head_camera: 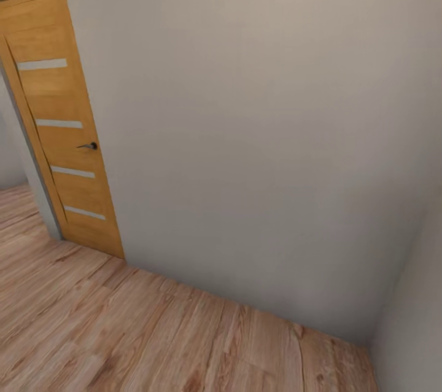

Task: Move the two storage containers from the living room to the garage. In the garage, place one container on the floor and stack the other container on top of it (either order is fine).

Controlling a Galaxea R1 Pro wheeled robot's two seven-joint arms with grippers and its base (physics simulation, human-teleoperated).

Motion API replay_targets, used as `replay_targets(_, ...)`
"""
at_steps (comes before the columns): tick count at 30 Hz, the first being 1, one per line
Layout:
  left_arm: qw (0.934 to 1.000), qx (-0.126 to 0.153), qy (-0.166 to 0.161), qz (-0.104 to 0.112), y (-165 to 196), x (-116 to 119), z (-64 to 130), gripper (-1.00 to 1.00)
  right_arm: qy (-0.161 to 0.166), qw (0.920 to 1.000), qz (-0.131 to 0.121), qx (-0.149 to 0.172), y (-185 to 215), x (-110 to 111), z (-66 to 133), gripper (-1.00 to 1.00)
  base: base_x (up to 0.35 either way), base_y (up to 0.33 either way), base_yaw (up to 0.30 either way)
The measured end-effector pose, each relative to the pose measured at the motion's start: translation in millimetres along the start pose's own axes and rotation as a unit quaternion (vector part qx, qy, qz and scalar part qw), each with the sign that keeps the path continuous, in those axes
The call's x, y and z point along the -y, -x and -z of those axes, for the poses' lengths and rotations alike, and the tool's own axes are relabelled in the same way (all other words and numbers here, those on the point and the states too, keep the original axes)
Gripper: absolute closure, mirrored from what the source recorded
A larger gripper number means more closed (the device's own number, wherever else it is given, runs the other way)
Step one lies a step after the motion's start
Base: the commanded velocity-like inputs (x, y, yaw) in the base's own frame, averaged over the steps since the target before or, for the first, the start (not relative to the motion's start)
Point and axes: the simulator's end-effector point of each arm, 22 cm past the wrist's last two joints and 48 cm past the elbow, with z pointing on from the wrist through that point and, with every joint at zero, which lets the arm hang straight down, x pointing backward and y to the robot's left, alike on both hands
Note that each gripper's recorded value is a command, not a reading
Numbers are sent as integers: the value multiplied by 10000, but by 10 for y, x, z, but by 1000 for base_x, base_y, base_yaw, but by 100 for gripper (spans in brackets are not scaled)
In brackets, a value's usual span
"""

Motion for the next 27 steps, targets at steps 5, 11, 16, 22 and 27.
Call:
replay_targets(5, 10000, 0, 0, 0, 0, 0, 0, -100, 3, 10000, 0, 1, 1, -3, 0, -100, 293, 0, 80)
replay_targets(11, 10000, -3, 7, 0, 0, -4, -2, -100, 2, 10000, 1, -4, 1, -3, -2, -100, 52, 0, 258)
replay_targets(16, 10000, -3, 8, 1, 0, -4, -3, -100, 4, 10000, 0, -2, 3, -5, -2, -100, 5, 0, 273)
replay_targets(22, 10000, -3, 15, 1, 0, -7, -3, -100, 5, 10000, 0, 0, 4, -6, -2, -100, 0, 0, 274)
replay_targets(27, 10000, -3, 15, 1, 0, -7, -2, -100, 4, 10000, 0, -2, 3, -5, -2, -100, 0, 0, 274)
